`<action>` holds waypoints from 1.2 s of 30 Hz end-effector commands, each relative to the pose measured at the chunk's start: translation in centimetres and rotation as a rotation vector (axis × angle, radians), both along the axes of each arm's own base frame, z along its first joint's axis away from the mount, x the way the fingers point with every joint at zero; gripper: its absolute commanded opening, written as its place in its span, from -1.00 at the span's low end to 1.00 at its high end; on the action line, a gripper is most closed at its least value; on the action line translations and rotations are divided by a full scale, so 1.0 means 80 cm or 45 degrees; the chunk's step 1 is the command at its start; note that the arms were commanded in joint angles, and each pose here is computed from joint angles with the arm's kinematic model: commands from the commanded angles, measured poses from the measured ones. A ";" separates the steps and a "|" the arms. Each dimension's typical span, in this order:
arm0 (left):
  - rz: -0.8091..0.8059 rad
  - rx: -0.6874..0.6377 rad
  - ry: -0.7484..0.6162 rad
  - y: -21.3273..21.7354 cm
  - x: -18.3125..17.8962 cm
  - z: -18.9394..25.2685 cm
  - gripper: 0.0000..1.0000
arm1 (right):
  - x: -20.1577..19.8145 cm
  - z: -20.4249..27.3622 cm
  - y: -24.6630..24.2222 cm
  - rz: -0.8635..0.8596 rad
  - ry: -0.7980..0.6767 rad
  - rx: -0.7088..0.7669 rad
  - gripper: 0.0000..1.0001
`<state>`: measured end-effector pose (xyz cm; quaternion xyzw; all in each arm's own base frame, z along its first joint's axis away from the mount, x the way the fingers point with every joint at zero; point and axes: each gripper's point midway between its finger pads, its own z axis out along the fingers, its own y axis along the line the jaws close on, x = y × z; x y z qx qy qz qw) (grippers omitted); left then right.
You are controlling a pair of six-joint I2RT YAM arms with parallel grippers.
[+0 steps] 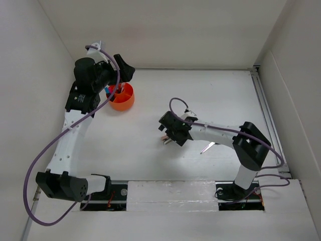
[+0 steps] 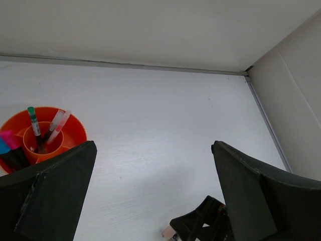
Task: Sort the stationery into containers
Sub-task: Pick up the stapler from the center of the board.
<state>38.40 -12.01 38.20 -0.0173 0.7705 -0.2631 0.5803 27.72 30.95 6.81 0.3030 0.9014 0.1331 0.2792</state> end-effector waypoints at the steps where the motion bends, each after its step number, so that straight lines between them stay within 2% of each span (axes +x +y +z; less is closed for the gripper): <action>1: -0.030 -0.006 -0.135 0.000 -0.015 0.045 1.00 | 0.009 0.003 0.007 -0.114 0.002 0.026 1.00; 12: -0.042 -0.022 -0.153 -0.002 -0.019 0.052 1.00 | -0.004 -0.041 0.000 -0.184 0.113 -0.011 1.00; 17: -0.053 -0.024 -0.153 -0.004 -0.020 0.052 1.00 | -0.002 -0.048 0.007 -0.190 0.117 0.010 0.67; 23: -0.053 -0.024 -0.153 -0.004 -0.020 0.052 1.00 | -0.012 -0.069 -0.003 -0.212 0.178 -0.049 0.60; 30: -0.053 -0.022 -0.141 -0.004 -0.019 0.047 1.00 | -0.016 -0.095 -0.020 -0.263 0.248 -0.046 0.24; 34: -0.053 -0.022 -0.141 -0.004 -0.019 0.047 1.00 | -0.018 -0.104 -0.019 -0.260 0.267 -0.051 -0.21; 35: -0.042 -0.021 -0.142 -0.002 -0.018 0.047 1.00 | -0.021 -0.109 -0.019 -0.258 0.284 -0.057 -0.41; 36: -0.042 -0.021 -0.142 -0.002 -0.018 0.047 1.00 | -0.021 -0.109 -0.019 -0.258 0.284 -0.057 -0.51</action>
